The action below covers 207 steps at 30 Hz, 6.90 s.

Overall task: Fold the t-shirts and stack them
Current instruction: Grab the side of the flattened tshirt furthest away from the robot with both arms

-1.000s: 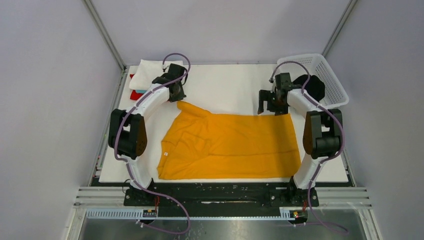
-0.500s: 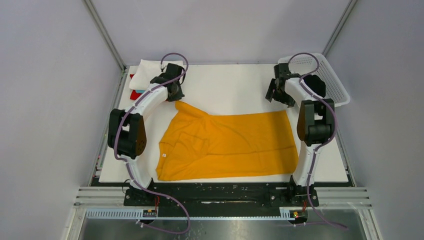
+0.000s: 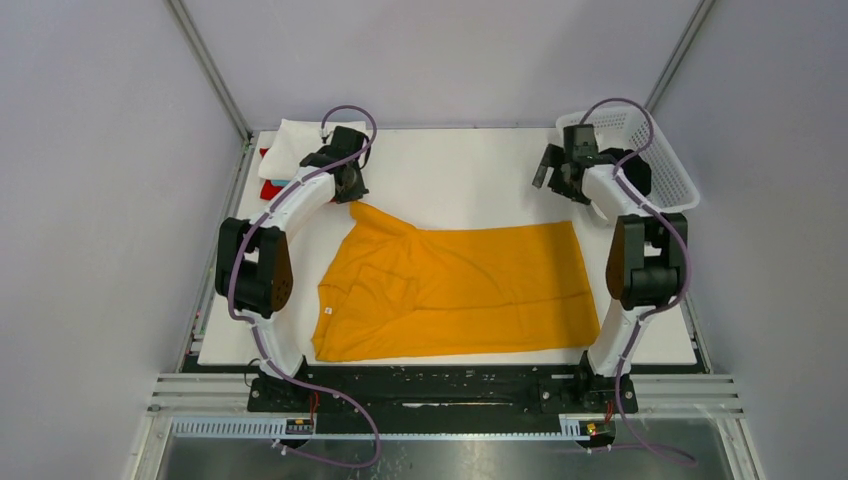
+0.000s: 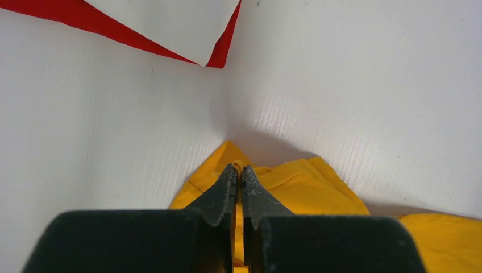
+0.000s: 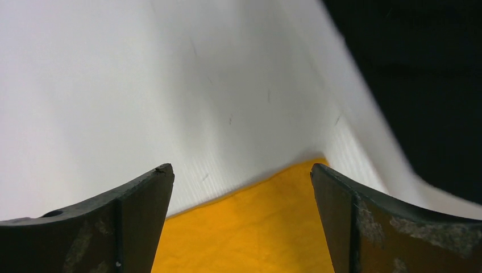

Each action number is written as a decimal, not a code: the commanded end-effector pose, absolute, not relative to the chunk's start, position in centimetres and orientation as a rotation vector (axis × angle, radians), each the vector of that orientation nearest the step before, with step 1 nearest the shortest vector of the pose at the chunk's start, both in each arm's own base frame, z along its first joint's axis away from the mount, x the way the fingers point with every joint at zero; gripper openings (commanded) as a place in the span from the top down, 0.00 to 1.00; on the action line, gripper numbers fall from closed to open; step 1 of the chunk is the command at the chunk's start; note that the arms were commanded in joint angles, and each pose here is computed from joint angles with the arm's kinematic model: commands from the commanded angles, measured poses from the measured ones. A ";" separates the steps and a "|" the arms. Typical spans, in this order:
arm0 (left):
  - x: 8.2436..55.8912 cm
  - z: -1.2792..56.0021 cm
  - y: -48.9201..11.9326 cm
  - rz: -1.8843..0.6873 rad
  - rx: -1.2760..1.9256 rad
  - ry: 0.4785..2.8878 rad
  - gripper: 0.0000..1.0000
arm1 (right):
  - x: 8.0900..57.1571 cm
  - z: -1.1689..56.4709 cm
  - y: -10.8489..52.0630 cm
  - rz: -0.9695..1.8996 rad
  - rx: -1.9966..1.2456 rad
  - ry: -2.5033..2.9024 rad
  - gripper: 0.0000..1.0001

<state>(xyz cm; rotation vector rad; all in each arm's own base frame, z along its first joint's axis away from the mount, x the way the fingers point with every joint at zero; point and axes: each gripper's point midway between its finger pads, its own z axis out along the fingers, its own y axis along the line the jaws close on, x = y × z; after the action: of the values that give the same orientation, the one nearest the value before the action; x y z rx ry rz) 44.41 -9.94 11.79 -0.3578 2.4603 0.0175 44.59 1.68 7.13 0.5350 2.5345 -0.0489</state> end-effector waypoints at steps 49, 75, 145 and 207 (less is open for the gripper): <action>44.4 16.7 -11.8 -0.059 -0.347 2.329 1.00 | 42.7 3.0 -1.1 0.122 -1.650 2.455 0.28; 45.2 17.3 -12.3 -0.044 -0.343 2.318 1.00 | 41.5 1.8 0.5 0.160 -1.860 2.405 0.77; 42.6 16.6 -15.3 0.010 -0.226 2.434 1.00 | 37.5 2.9 0.3 0.304 -2.206 2.397 0.51; 31.5 15.0 -17.8 -0.153 -0.009 2.562 1.00 | 38.5 5.6 2.0 -0.277 -2.126 1.966 1.00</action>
<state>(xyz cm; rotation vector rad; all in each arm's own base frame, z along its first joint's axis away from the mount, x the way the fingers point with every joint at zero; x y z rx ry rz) 33.45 -17.37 13.24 -0.0014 2.5987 -0.0408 38.91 1.13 3.51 -2.1458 2.0620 -0.2417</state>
